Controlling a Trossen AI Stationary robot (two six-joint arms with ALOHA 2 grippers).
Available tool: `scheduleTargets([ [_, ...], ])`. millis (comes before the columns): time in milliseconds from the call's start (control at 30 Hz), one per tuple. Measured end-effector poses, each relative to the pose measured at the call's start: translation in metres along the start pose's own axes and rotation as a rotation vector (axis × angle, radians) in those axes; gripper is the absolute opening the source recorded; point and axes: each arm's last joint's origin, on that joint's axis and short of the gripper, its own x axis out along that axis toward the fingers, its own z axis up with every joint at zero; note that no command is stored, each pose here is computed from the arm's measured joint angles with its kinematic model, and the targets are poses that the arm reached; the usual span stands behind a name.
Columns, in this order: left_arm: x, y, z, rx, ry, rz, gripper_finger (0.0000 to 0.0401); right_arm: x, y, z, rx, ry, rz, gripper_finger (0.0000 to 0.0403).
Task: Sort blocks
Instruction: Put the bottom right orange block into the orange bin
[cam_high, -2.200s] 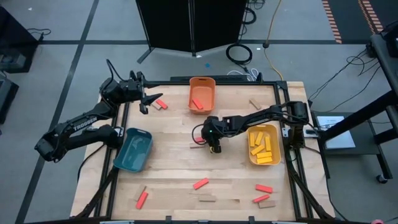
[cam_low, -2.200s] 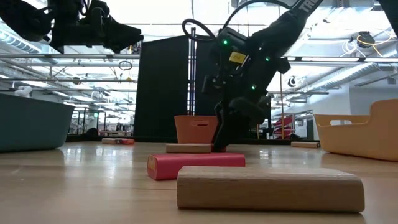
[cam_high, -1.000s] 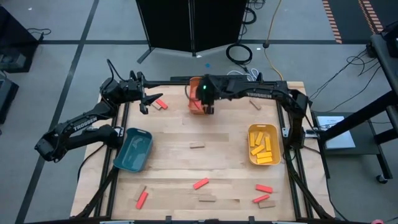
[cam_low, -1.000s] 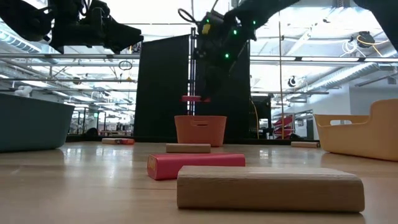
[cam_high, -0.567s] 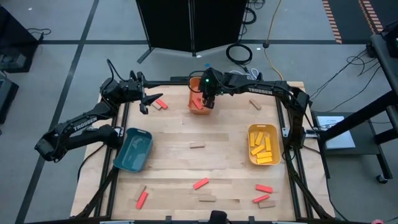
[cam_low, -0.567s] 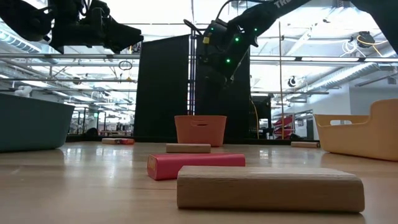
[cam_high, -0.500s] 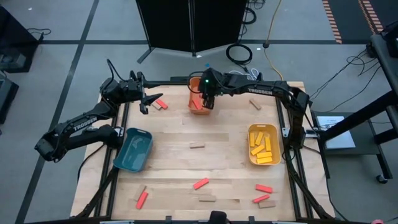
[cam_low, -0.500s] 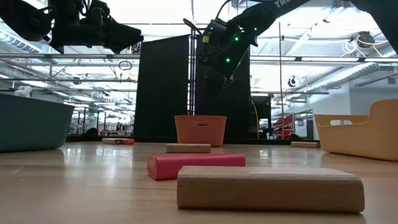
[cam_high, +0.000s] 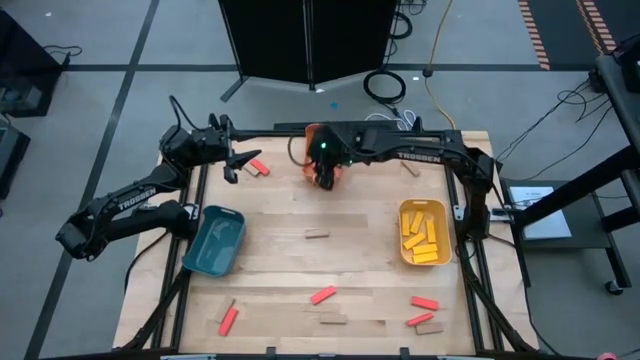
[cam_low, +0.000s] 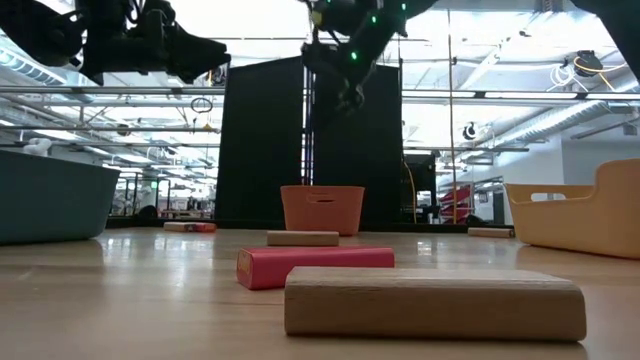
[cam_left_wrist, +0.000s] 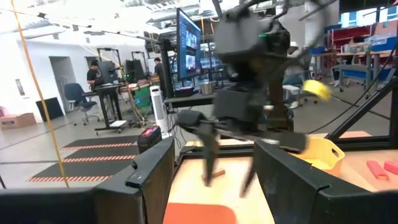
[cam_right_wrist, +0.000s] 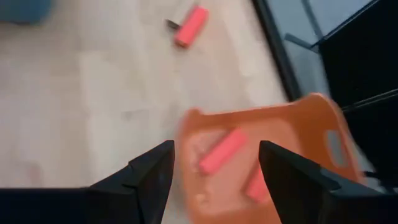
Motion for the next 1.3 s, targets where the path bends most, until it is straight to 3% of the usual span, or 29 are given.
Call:
scheduleTargets([
  [100, 0.0, 0.0, 0.001, 0.006, -0.009, 0.0, 0.0217, -0.005, 0.026, 0.001, 0.092, 0.016, 0.074, 0.0228],
  [200, 0.0, 0.0, 0.002, 0.012, -0.015, 0.0, 0.0217, -0.01, 0.053, -0.004, 0.239, 0.091, 0.24, 0.0228],
  [333, 0.0, 0.0, 0.002, 0.017, -0.019, 0.001, 0.0217, -0.022, 0.095, -0.015, 0.436, 0.295, 0.473, 0.0229],
  [467, 0.0, 0.0, 0.005, 0.036, -0.039, 0.002, 0.0217, -0.042, 0.146, -0.035, 0.524, 0.545, 0.54, 0.0229],
  [600, 0.0, 0.0, 0.008, 0.061, -0.066, 0.003, 0.0217, -0.07, 0.194, -0.066, 0.588, 0.814, 0.448, 0.0229],
  [700, 0.0, 0.0, 0.01, 0.074, -0.082, 0.004, 0.0217, -0.092, 0.22, -0.089, 0.667, 0.977, 0.287, 0.0229],
  [900, 0.0, -0.001, 0.015, 0.063, -0.124, -0.015, 0.0217, -0.139, 0.266, -0.126, 0.802, 1.091, 0.079, 0.0229],
  [1033, 0.002, -0.006, 0.018, 0.081, -0.155, -0.059, 0.0217, -0.159, 0.291, -0.148, 0.701, 1.034, 0.061, 0.0228],
  [1300, 0.007, -0.015, 0.024, 0.12, -0.211, -0.114, 0.0217, -0.179, 0.332, -0.19, 0.125, 0.829, 0.32, 0.0228],
])
